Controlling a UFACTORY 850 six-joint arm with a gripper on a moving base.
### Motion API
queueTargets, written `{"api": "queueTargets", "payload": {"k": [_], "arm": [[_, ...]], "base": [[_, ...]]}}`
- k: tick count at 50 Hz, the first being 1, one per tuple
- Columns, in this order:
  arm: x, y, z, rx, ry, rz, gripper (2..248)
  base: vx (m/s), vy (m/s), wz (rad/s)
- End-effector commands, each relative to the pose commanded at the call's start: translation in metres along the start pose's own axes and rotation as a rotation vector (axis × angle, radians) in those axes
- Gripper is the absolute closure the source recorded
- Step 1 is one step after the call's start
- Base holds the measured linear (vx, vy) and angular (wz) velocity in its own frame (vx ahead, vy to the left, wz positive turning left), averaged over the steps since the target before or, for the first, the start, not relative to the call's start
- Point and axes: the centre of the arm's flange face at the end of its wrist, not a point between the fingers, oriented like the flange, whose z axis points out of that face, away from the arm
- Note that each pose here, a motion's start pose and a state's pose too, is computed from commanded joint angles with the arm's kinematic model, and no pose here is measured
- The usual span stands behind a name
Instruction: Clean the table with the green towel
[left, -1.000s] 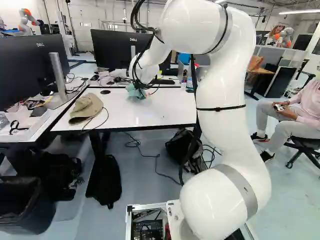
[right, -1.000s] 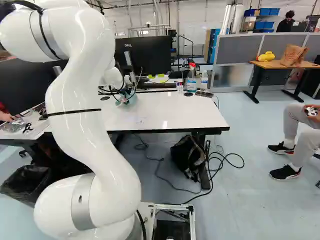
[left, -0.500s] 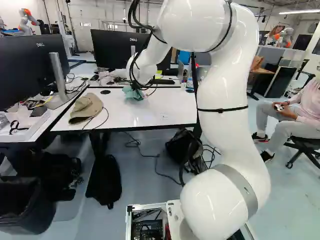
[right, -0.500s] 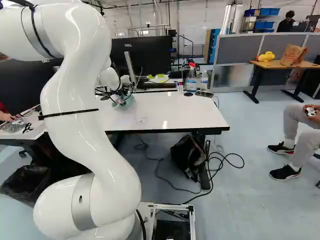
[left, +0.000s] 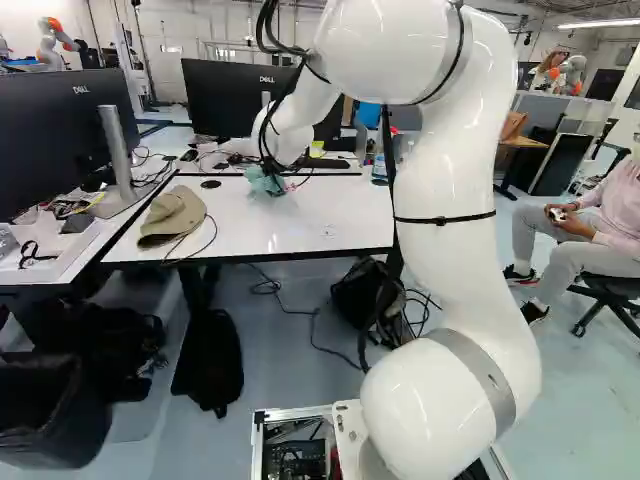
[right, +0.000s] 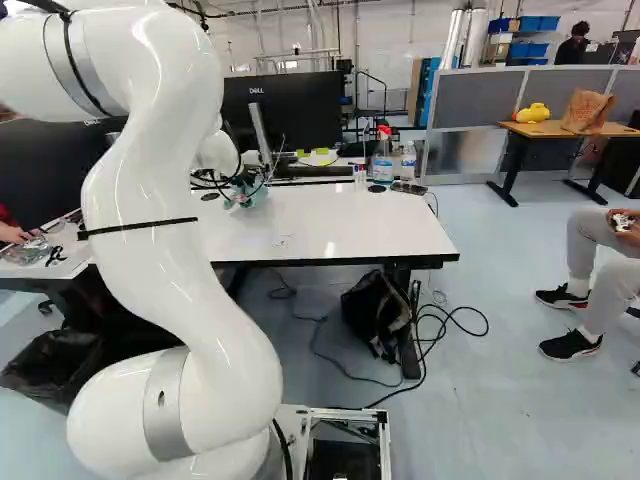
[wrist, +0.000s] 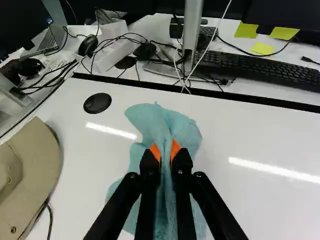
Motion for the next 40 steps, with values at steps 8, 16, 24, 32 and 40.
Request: {"api": "queueTargets", "payload": {"k": [8, 16, 24, 32, 40], "arm": [[0.014, 0.000, 0.005, 0.000, 0.024, 0.001, 209], [0.018, -0.005, 0.003, 0.006, 0.033, -0.003, 209], [0.015, -0.015, -0.002, 0.019, 0.028, -0.013, 209], [0.008, -0.025, -0.012, 0.031, 0.020, -0.022, 209], [0.001, -0.032, -0.023, 0.040, 0.012, -0.029, 209]], "base": [[0.000, 0.000, 0.000], [0.000, 0.000, 0.000], [0.000, 0.000, 0.000], [0.000, 0.000, 0.000], [0.000, 0.000, 0.000]]}}
